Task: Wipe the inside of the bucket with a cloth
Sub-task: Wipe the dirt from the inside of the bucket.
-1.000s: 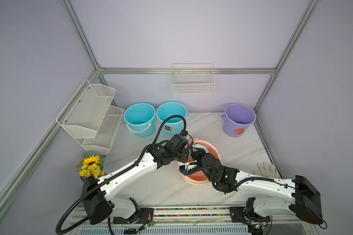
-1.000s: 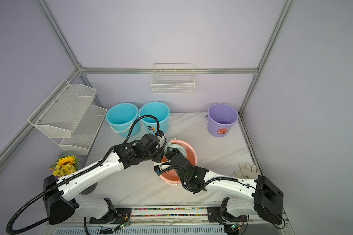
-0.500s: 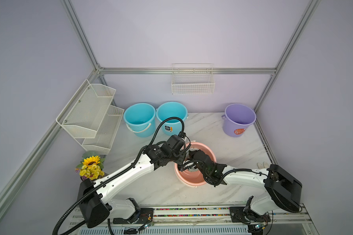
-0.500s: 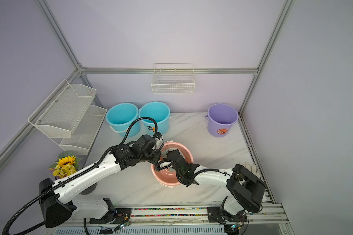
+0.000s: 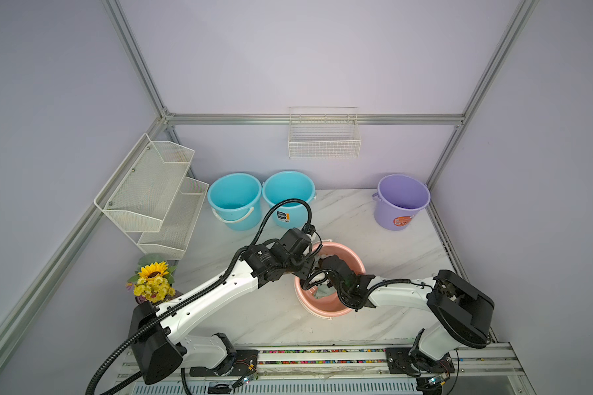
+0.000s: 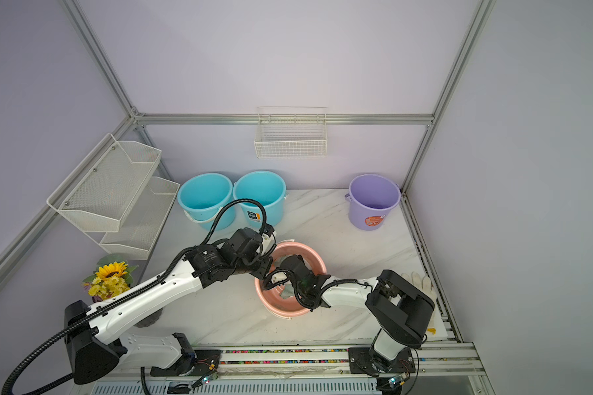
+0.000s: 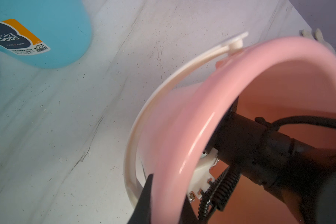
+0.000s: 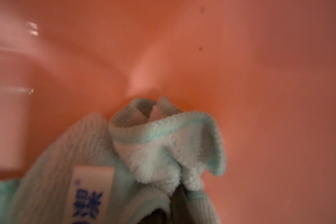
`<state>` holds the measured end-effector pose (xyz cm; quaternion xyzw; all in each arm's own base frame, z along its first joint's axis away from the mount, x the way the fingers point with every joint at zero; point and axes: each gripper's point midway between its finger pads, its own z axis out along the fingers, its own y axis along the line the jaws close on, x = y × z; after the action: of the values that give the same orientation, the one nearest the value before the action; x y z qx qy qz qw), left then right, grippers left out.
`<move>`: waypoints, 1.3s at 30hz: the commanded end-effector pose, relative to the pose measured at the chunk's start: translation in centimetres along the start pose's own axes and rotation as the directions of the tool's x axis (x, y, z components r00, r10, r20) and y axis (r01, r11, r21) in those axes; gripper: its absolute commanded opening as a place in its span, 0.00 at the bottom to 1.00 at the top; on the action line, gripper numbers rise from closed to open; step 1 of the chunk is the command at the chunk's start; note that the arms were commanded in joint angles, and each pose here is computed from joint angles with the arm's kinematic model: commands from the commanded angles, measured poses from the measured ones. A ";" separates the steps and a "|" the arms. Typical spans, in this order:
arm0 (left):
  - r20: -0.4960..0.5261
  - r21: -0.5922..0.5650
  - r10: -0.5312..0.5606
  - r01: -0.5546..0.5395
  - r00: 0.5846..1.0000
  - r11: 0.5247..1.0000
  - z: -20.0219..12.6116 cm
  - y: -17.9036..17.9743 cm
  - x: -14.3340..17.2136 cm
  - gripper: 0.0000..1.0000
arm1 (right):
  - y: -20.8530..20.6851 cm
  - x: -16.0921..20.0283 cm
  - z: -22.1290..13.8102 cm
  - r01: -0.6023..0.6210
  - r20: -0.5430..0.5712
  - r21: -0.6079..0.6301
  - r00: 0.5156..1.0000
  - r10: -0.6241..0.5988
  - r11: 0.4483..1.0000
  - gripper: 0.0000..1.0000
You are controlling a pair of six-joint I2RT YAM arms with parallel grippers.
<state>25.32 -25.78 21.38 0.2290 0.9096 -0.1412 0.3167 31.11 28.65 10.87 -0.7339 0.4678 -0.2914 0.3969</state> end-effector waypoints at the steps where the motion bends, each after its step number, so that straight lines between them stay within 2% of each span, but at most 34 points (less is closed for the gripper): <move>1: 0.137 0.049 -0.063 0.057 0.988 0.997 -1.3 -1.1 -3.5 0.00 | -3.9 -1.3 -2.9 -0.043 0.055 0.040 0.998 0.041 0.998 0.00; 6: 0.137 0.027 -0.073 0.070 0.988 0.997 -1.1 -0.7 -3.5 0.00 | -4.5 -1.5 -6.3 0.022 0.040 -0.022 0.999 -0.021 1.000 0.00; 11: 0.139 0.026 -0.078 0.075 0.987 0.997 -1.1 -0.7 -3.6 0.00 | -7.0 -0.7 -10.5 0.058 0.007 0.005 0.998 -0.058 0.998 0.00; 20: 0.099 0.016 -0.054 0.052 0.994 0.998 -1.0 -0.6 -2.9 0.00 | -7.3 1.6 -13.8 0.169 -0.119 -0.022 0.978 -0.170 0.985 0.00; 28: 0.072 0.005 -0.031 0.031 0.997 1.000 -1.3 -0.3 -2.2 0.00 | -5.7 1.8 -13.6 0.190 -0.142 -0.103 0.969 -0.204 0.976 0.00; 39: 0.040 0.065 -0.017 0.014 0.999 0.998 -0.7 -1.4 -1.6 0.00 | -2.9 1.0 -12.6 0.175 -0.156 -0.195 0.966 -0.207 0.965 0.00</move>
<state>24.88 -25.79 20.78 0.2242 0.9160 -0.1436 0.3001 23.09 24.63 19.68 -0.7842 0.4412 -0.3496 0.2609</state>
